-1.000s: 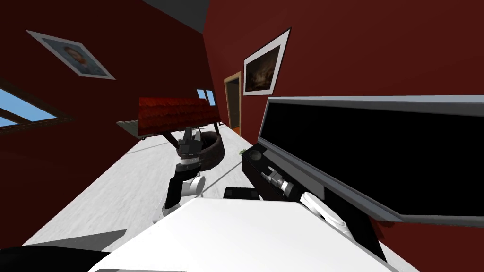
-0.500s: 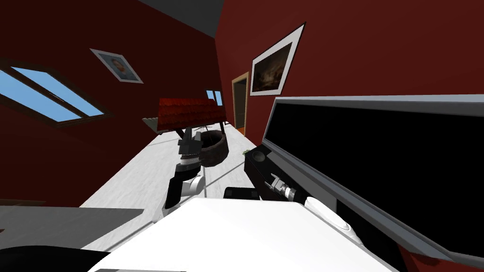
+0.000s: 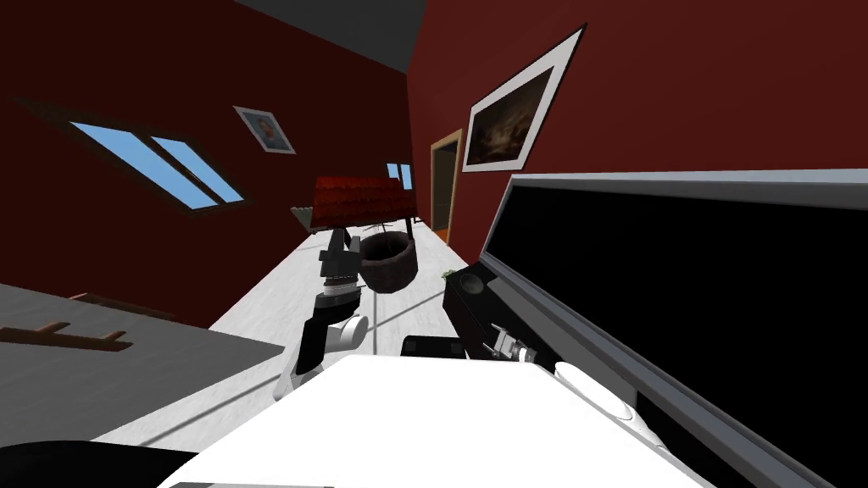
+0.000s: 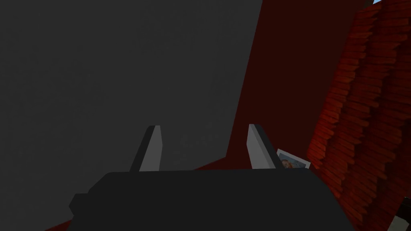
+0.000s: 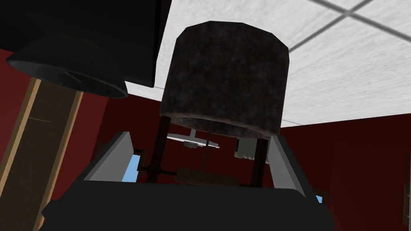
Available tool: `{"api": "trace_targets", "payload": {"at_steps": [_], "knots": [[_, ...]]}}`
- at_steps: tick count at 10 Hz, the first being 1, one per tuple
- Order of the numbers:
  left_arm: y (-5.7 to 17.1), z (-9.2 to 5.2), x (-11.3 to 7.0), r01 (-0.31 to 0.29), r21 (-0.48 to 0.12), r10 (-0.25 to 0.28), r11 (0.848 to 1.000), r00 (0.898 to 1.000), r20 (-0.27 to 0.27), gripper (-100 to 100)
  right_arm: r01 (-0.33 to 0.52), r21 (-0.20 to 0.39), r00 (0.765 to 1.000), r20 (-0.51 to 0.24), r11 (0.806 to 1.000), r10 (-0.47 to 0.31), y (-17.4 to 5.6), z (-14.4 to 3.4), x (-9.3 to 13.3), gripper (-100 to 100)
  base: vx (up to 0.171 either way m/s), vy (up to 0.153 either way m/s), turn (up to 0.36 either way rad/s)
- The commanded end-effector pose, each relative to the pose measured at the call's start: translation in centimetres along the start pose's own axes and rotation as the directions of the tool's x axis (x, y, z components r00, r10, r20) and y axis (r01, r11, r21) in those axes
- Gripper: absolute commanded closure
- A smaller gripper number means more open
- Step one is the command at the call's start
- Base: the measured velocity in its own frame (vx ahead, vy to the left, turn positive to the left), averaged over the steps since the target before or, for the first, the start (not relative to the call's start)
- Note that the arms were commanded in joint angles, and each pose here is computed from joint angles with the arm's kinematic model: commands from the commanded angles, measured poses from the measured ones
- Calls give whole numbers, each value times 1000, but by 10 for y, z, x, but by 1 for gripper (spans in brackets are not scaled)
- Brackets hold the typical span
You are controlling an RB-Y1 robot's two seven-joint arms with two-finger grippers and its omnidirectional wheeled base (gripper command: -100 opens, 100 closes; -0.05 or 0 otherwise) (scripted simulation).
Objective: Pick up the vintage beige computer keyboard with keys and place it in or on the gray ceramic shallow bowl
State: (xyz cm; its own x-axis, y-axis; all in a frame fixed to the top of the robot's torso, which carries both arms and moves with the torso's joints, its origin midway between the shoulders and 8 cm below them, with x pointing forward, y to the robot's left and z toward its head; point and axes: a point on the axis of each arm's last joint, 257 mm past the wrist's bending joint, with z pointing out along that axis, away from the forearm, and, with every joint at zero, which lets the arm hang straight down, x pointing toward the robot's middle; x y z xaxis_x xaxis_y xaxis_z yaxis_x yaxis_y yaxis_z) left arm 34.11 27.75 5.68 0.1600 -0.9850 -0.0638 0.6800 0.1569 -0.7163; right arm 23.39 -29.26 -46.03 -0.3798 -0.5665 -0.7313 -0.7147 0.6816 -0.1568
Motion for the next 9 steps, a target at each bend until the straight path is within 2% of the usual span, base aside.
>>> {"api": "trace_targets", "payload": {"at_steps": [1,2,4,5,6,7,8,9], "knots": [[0,0,0,0,0,0,1000,1000,0,0,37,-11,998,-58,999,-38,6,-3,28,-100,-1,-26,157],[0,0,0,0,0,0,1000,1000,0,0,96,-42,988,-119,994,-101,13,-10,54,-100,1,-13,212],[0,0,0,0,0,0,1000,1000,0,0,91,-40,986,-138,995,-95,12,-13,64,-100,1,-8,75],[0,0,0,0,0,0,1000,1000,0,0,145,-77,968,-197,987,-157,19,-22,90,-100,2,0,200],[0,0,0,0,0,0,1000,1000,0,0,142,-76,966,-206,987,-155,18,-24,95,-100,4,-7,179],[0,0,0,0,0,0,1000,1000,0,0,194,-117,944,-246,974,-218,25,-32,115,-100,5,-7,270],[0,0,0,0,0,0,1000,1000,0,0,188,-117,940,-268,975,-213,24,-37,125,-100,6,-12,127],[0,0,0,0,0,0,1000,1000,0,0,232,-161,910,-312,959,-272,30,-48,149,-100,7,-5,245]]}}
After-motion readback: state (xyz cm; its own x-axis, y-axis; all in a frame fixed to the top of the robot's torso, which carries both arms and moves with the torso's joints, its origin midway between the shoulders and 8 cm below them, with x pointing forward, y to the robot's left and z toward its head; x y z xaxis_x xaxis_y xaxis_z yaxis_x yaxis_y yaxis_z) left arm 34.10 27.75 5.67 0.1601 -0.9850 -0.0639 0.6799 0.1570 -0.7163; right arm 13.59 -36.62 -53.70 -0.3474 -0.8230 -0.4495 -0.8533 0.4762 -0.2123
